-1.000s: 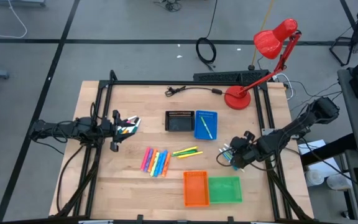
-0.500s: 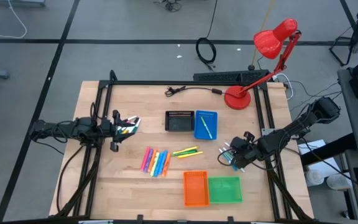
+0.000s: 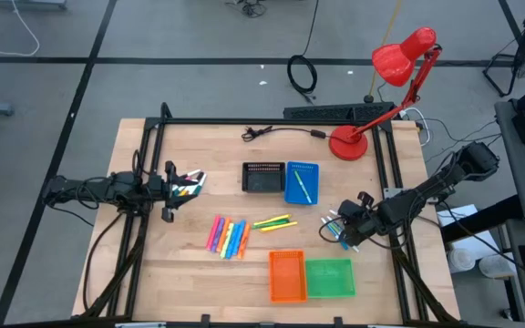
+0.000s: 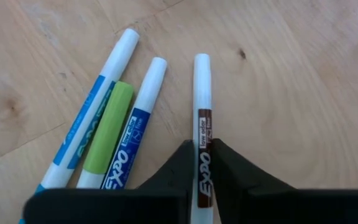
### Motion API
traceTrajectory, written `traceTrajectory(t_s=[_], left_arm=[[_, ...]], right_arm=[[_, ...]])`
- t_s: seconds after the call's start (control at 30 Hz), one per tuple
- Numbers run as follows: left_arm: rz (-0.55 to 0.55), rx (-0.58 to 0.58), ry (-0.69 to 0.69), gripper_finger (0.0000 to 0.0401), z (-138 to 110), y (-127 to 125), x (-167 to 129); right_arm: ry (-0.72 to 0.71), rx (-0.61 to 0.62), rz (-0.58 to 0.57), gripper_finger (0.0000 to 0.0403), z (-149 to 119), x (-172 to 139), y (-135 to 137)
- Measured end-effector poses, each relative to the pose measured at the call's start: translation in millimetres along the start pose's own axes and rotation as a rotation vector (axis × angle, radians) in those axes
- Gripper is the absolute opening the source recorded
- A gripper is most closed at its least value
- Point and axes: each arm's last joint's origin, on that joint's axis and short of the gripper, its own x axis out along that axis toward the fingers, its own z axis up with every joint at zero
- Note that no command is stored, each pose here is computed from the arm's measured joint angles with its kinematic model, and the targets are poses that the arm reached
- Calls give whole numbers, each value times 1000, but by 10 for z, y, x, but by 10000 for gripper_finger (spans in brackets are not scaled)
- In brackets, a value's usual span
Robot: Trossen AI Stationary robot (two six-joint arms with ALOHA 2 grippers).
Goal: Pick & Place Markers
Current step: Put the brown marker pen into the blue bin
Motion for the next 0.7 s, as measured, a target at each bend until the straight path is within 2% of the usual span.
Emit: traceTrajectory(t_s=[0.13, 0.33, 0.53, 0.7], left_arm=[[0, 0, 0, 182, 0, 0, 0], [0, 0, 0, 182, 0, 0, 0], [0, 0, 0, 182, 0, 0, 0], [0, 0, 0, 182, 1, 0, 0]], right_arm=[[2, -3, 0, 21, -1, 0, 0], [-5, 3, 10, 37, 5, -11, 0], [-24, 30, 83, 16, 56, -140, -2], [-184, 93, 154, 21, 165, -285, 15]])
